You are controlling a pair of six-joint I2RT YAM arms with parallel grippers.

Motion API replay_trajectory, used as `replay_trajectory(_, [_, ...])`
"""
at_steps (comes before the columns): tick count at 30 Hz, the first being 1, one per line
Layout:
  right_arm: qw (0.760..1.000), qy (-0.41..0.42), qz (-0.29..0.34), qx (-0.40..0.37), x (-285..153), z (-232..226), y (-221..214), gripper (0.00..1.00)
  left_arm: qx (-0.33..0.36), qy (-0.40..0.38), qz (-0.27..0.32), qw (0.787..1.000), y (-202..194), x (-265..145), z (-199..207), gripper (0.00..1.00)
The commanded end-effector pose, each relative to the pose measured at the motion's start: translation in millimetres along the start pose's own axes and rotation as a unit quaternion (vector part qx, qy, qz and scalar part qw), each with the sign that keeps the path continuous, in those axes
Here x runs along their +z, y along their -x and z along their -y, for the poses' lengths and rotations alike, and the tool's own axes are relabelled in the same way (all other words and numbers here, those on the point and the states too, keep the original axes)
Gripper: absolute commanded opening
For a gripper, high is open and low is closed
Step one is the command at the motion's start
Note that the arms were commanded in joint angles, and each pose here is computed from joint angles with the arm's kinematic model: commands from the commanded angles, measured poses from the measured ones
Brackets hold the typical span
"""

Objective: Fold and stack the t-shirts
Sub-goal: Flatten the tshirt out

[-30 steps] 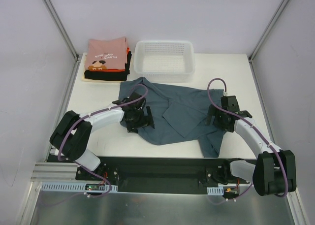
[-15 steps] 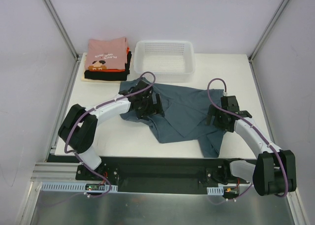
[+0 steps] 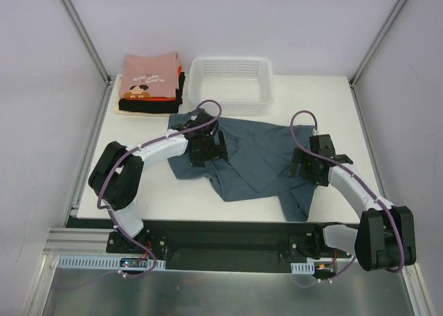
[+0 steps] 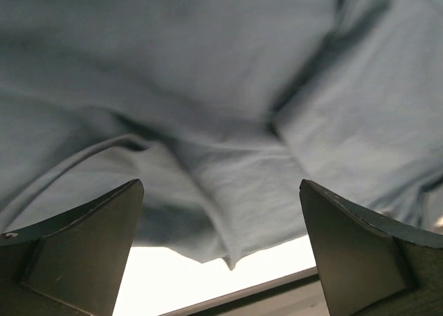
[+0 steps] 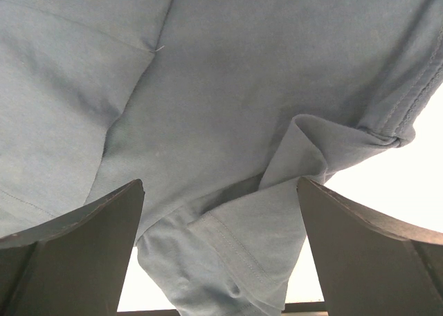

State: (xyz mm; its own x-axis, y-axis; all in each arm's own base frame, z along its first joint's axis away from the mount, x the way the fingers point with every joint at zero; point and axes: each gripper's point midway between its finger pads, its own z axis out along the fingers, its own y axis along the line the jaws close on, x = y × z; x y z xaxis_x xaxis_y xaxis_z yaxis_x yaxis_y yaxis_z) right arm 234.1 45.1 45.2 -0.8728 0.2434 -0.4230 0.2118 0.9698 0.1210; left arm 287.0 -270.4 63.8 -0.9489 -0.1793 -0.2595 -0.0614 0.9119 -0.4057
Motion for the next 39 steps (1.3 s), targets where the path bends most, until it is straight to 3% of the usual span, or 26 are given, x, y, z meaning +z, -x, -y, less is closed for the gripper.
replay_trajectory(1, [1.0,0.0,0.005,-0.01,-1.0,-2.8,4.8,0.97,0.008,0.042,0.015,0.999,-4.5,-9.8,-20.8,0.94])
replay_trajectory(11, [1.0,-0.001,0.008,-0.011,-2.4,-3.4,5.0,0.97,-0.008,0.089,0.04,0.995,14.6,0.3,-27.2,0.71])
replay_trajectory(17, [1.0,-0.008,0.009,-0.012,-2.7,-1.0,4.6,0.97,0.007,0.114,0.054,0.992,30.2,3.2,-27.4,0.63])
replay_trajectory(29, [1.0,-0.017,0.01,-0.013,-3.3,1.7,5.1,0.97,0.034,0.197,0.052,0.978,12.8,-5.5,-37.8,0.54])
replay_trajectory(36, [1.0,-0.011,0.013,-0.015,-5.0,-0.8,5.5,0.97,0.032,0.223,0.059,0.973,25.3,2.6,-32.3,0.41])
replay_trajectory(39, [1.0,-0.011,0.015,-0.016,-6.2,-0.4,5.4,0.97,0.035,0.229,0.056,0.971,26.2,3.1,-32.7,0.28])
